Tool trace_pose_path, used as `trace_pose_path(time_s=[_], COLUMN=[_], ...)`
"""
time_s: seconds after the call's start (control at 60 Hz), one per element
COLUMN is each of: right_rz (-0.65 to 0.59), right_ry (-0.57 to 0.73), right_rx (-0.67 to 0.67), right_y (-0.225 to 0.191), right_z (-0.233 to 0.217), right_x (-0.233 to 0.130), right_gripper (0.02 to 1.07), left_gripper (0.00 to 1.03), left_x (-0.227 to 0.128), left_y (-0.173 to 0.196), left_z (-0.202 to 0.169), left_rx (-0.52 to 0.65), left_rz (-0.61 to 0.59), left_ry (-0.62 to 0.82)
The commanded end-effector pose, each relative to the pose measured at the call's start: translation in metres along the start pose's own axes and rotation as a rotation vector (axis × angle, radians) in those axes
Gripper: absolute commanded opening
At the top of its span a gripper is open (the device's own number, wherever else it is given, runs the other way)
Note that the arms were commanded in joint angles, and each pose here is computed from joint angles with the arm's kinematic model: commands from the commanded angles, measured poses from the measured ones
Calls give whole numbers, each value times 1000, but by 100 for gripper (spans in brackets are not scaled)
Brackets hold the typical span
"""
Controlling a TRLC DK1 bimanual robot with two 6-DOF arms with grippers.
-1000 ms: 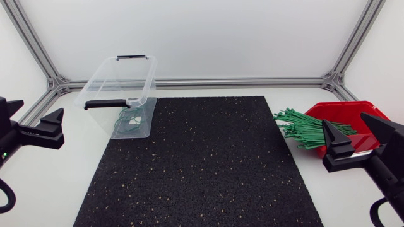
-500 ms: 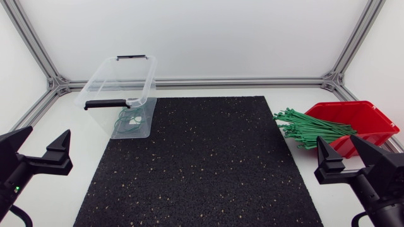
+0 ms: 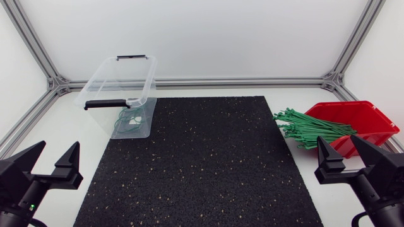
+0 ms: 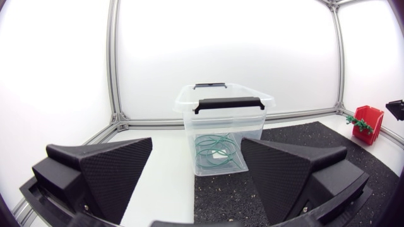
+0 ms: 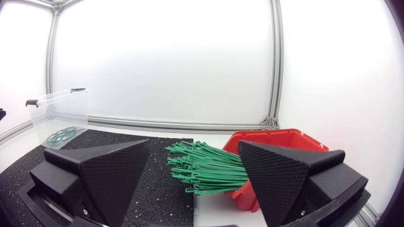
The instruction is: Take a green cable tie from the red box, thread the tail through the head to close it, then place it in the transparent bin on the left.
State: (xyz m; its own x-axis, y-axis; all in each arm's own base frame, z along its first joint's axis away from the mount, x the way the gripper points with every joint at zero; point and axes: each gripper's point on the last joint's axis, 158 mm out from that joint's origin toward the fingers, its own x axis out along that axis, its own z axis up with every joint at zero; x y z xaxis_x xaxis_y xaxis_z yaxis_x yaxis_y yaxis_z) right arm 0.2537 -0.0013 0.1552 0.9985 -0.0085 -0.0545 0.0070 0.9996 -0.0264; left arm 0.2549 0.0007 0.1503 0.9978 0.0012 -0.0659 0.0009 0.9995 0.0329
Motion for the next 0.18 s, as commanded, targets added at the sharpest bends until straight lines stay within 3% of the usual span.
trace_pose_path(time_s=[0.0,0.167], right_rz=[-1,-1], right_ry=[3,3], right_rx=[26,26], right_y=[0,0], right_z=[-6,-6], right_x=[1,1], right_gripper=[102,102], left_gripper=[98,98], left_x=[2,2], left_y=[-4,-4], left_z=[-19,-19], left_rx=[-33,-33], left_rz=[-16,-16], left_ry=[31,31])
